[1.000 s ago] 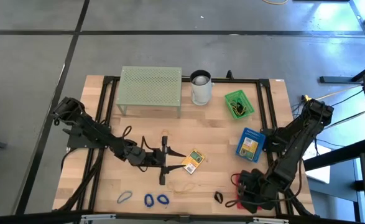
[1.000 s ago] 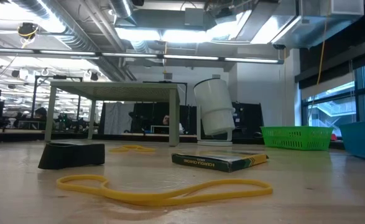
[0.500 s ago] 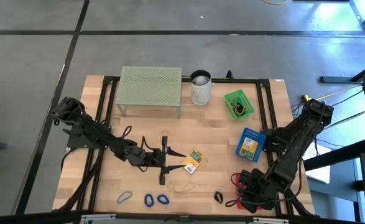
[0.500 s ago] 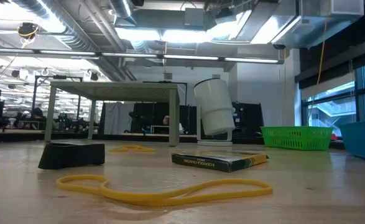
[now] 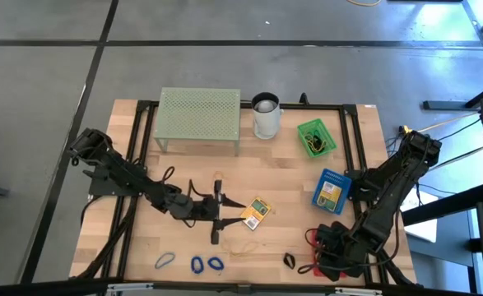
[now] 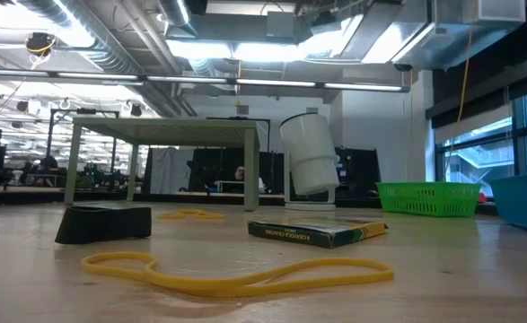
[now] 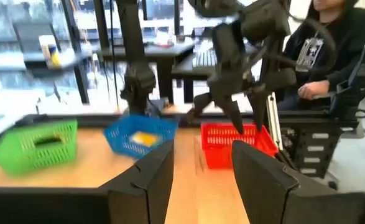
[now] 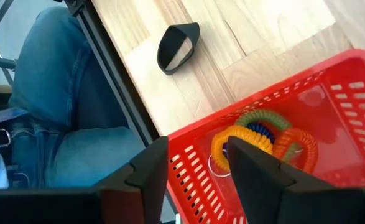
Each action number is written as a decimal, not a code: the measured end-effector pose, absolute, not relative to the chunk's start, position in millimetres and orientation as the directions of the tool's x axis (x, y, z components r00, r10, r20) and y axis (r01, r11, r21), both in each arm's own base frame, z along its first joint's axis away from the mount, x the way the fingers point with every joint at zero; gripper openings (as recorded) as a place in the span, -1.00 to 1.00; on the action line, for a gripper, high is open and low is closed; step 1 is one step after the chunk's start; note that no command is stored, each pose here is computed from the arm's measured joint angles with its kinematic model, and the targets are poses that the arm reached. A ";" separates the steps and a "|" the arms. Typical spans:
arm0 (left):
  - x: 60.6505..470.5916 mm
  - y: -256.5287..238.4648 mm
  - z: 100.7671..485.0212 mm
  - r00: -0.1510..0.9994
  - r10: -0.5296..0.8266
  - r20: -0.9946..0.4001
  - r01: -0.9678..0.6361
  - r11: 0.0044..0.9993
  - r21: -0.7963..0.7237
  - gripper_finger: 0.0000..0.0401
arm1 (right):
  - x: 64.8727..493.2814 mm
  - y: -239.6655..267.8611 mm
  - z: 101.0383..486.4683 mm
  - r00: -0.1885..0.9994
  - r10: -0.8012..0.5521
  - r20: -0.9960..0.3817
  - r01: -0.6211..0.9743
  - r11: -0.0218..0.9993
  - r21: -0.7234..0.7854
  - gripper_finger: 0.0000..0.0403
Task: Pick & Place Office Desk Supplies
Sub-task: Put the black rubber band into the green bin
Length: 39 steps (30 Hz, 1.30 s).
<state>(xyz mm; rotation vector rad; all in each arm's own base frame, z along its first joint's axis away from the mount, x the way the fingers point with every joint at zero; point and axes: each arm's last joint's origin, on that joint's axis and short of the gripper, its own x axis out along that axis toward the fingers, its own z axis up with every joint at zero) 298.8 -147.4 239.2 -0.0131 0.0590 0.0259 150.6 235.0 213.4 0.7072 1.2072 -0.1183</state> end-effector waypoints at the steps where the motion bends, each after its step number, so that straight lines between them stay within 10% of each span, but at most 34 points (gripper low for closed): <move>1: 298.4 -147.7 236.5 0.996 0.023 -0.084 -0.026 0.999 -0.026 -0.22 | 151.4 234.4 213.4 0.378 0.277 -0.883 0.438 0.787 0.434 -0.15; 15: 257.3 -166.7 180.0 0.791 0.048 -0.611 -0.213 0.956 -0.202 -0.21 | 175.8 216.8 213.6 0.437 0.207 -0.875 0.361 0.851 0.382 0.00; 39: 240.7 -194.3 107.8 0.645 0.157 -0.748 -0.288 0.956 -0.048 0.04 | 192.3 203.2 214.0 0.462 0.174 -0.870 0.305 0.890 0.339 0.00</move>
